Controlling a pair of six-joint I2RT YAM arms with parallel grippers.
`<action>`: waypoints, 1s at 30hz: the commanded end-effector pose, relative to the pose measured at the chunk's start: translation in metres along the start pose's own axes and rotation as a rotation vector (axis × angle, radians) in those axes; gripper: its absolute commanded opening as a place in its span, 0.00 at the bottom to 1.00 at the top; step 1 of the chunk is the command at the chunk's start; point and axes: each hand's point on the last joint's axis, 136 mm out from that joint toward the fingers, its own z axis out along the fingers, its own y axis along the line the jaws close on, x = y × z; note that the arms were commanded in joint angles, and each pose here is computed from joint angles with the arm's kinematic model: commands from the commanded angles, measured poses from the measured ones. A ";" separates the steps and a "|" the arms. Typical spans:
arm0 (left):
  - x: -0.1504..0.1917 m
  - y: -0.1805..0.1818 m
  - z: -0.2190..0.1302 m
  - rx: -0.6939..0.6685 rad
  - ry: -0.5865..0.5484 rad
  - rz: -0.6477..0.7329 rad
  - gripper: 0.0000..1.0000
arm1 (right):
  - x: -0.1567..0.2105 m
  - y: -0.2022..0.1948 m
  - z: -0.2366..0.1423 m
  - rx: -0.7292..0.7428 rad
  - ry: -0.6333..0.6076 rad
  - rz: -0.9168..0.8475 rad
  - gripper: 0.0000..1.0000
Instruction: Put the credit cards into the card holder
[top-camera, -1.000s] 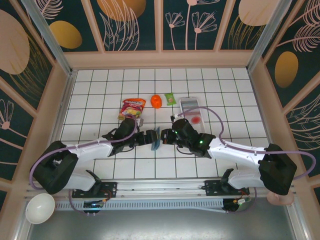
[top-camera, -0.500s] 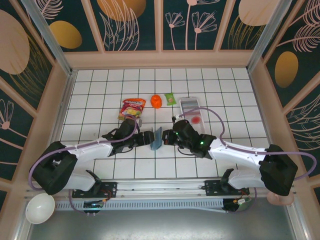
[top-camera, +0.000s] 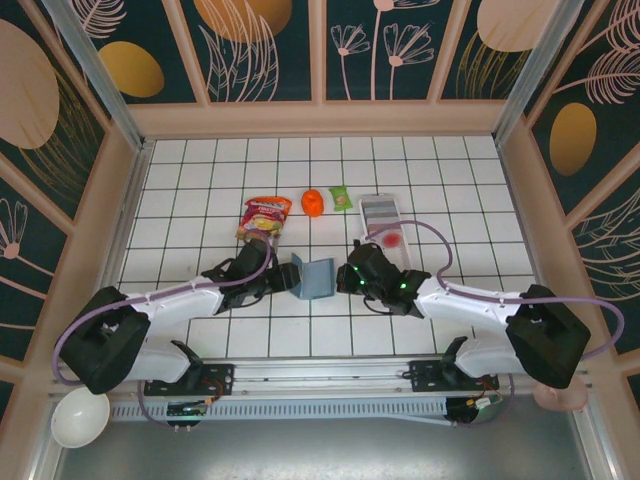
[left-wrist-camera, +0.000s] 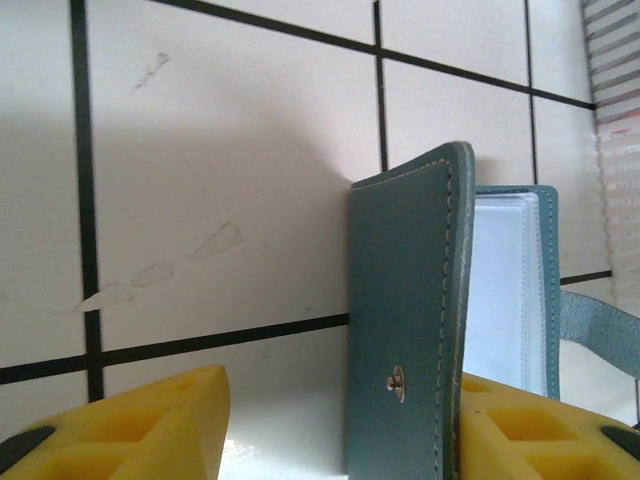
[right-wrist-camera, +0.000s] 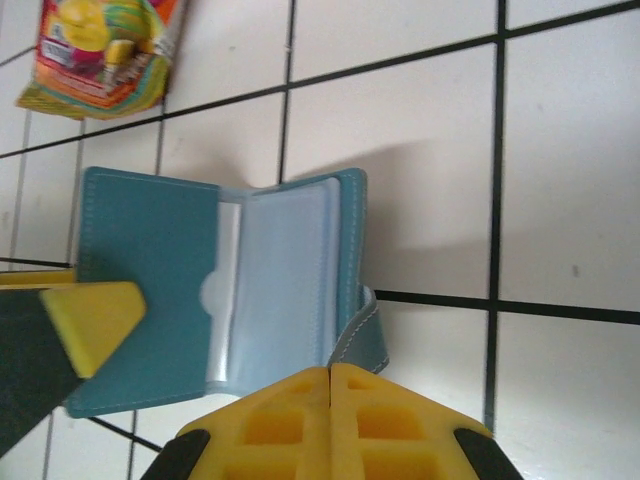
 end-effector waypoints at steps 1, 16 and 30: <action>0.008 0.021 -0.004 -0.074 -0.001 0.009 0.54 | 0.001 -0.023 0.005 0.088 -0.012 -0.006 0.00; 0.017 0.049 -0.012 -0.144 -0.044 0.002 0.43 | 0.008 -0.046 0.021 0.169 0.026 -0.020 0.00; 0.022 0.045 -0.009 -0.111 -0.015 0.029 0.37 | -0.023 0.003 -0.009 0.131 -0.049 -0.135 0.44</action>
